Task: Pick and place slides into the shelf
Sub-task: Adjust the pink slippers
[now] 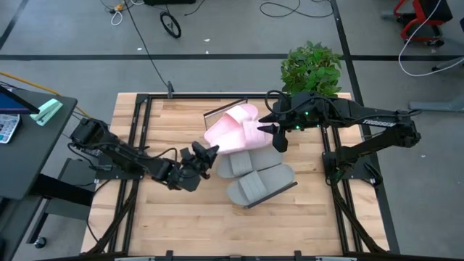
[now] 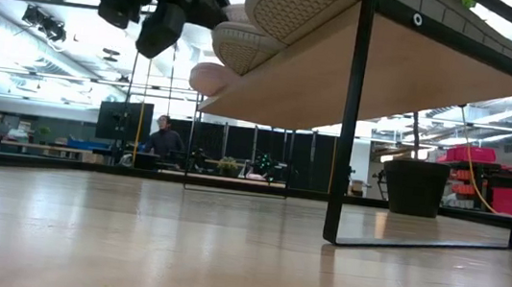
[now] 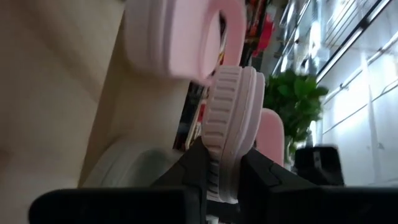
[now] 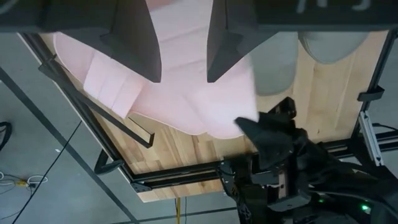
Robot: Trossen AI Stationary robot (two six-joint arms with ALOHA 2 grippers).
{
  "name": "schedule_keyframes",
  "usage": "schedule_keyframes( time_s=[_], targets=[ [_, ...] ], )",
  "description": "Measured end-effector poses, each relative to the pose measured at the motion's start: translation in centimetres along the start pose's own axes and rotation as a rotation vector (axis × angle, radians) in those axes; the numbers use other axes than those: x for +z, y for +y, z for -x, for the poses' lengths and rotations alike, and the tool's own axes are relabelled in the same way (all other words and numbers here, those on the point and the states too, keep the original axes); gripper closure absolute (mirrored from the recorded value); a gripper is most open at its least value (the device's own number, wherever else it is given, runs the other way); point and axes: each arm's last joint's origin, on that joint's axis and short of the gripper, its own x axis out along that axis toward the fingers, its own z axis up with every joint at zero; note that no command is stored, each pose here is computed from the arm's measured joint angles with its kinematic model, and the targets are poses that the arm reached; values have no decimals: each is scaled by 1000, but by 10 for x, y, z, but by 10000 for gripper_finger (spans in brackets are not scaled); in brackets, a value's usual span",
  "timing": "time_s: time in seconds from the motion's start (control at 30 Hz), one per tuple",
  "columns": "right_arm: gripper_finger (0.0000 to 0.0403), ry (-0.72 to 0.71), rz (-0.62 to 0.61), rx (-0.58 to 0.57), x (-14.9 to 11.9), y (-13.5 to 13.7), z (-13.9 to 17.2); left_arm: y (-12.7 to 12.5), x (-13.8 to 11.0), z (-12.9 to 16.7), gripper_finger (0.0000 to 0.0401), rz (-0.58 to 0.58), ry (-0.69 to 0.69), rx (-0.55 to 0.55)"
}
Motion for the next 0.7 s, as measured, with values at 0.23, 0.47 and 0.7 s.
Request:
schedule_keyframes(
  time_s=[0.23,0.47,0.7],
  targets=[
    [269,0,-1,0,0,0,0,-2,2,-8,346,19,-85,-63],
    [269,25,-3,-3,-2,0,0,25,-4,-13,346,-28,-75,-39],
    [269,29,-3,17,-3,0,0,33,-3,-20,346,-44,-94,-37]
  ],
)
